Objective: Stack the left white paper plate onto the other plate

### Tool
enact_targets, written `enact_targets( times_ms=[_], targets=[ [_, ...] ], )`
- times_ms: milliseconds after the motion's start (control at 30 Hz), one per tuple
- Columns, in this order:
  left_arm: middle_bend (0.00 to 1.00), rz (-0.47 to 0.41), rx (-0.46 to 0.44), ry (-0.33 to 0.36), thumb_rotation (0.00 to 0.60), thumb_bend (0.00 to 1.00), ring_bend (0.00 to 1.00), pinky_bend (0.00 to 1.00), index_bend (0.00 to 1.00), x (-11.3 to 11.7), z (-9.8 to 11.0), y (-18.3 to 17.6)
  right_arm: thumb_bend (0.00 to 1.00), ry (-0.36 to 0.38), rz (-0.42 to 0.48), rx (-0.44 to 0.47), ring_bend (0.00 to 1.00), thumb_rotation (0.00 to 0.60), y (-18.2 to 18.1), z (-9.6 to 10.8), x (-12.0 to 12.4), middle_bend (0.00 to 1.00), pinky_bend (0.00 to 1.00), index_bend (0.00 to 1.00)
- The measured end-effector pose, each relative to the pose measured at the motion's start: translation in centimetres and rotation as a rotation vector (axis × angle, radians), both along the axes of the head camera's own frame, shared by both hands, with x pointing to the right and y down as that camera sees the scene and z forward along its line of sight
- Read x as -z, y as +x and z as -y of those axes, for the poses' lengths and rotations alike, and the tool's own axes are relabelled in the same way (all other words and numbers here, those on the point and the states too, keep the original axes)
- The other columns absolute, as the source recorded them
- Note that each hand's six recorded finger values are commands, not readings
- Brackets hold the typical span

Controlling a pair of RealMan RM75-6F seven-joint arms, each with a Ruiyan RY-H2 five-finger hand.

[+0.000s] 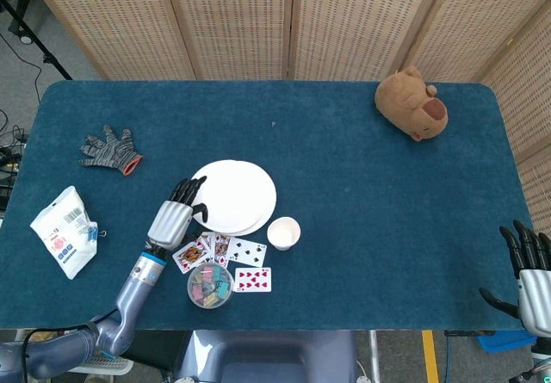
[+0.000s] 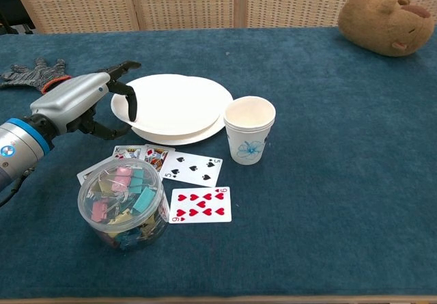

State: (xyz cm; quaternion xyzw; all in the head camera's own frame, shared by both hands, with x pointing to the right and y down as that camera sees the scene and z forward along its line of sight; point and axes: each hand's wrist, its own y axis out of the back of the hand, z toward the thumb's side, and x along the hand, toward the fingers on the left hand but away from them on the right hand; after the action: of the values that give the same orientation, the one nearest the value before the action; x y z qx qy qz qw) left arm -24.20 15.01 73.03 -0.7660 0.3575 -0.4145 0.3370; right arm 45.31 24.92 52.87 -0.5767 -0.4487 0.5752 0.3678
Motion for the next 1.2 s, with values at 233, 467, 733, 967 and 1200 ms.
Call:
enact_targets(
  times_ms=[233, 467, 733, 967, 1200],
  targets=[
    [0.0, -0.018, -0.021, -0.035, 0.6, 0.38, 0.0, 0.0, 0.4, -0.5, -0.6, 0.2, 0.0, -0.001, -0.001, 0.001, 0.0, 0.6, 0.0, 0.0, 0.0, 0.0, 0.0, 0.0],
    [0.0, -0.046, -0.041, -0.057, 0.6, 0.28, 0.0, 0.0, 0.15, -0.7, -0.9, 0.9, 0.0, -0.003, -0.002, 0.001, 0.0, 0.6, -0.1, 0.0, -0.1, 0.0, 0.0, 0.0],
    [0.0, -0.072, -0.039, -0.066, 0.6, 0.11, 0.0, 0.0, 0.0, -0.1, -0.5, 0.4, 0.0, -0.001, -0.001, 0.0, 0.0, 0.6, 0.0, 0.0, 0.0, 0.0, 0.0, 0.0],
    [0.0, -0.1, -0.01, -0.042, 0.6, 0.11, 0.0, 0.0, 0.0, 1.6, 0.8, -0.9, 0.0, -0.004, -0.001, 0.002, 0.0, 0.6, -0.2, 0.0, -0.1, 0.0, 0.0, 0.0],
    [0.0, -0.076, 0.001, -0.038, 0.6, 0.11, 0.0, 0.0, 0.0, 2.2, 1.8, -1.9, 0.0, -0.006, -0.002, 0.005, 0.0, 0.6, -0.3, 0.0, -0.2, 0.0, 0.0, 0.0]
  ],
)
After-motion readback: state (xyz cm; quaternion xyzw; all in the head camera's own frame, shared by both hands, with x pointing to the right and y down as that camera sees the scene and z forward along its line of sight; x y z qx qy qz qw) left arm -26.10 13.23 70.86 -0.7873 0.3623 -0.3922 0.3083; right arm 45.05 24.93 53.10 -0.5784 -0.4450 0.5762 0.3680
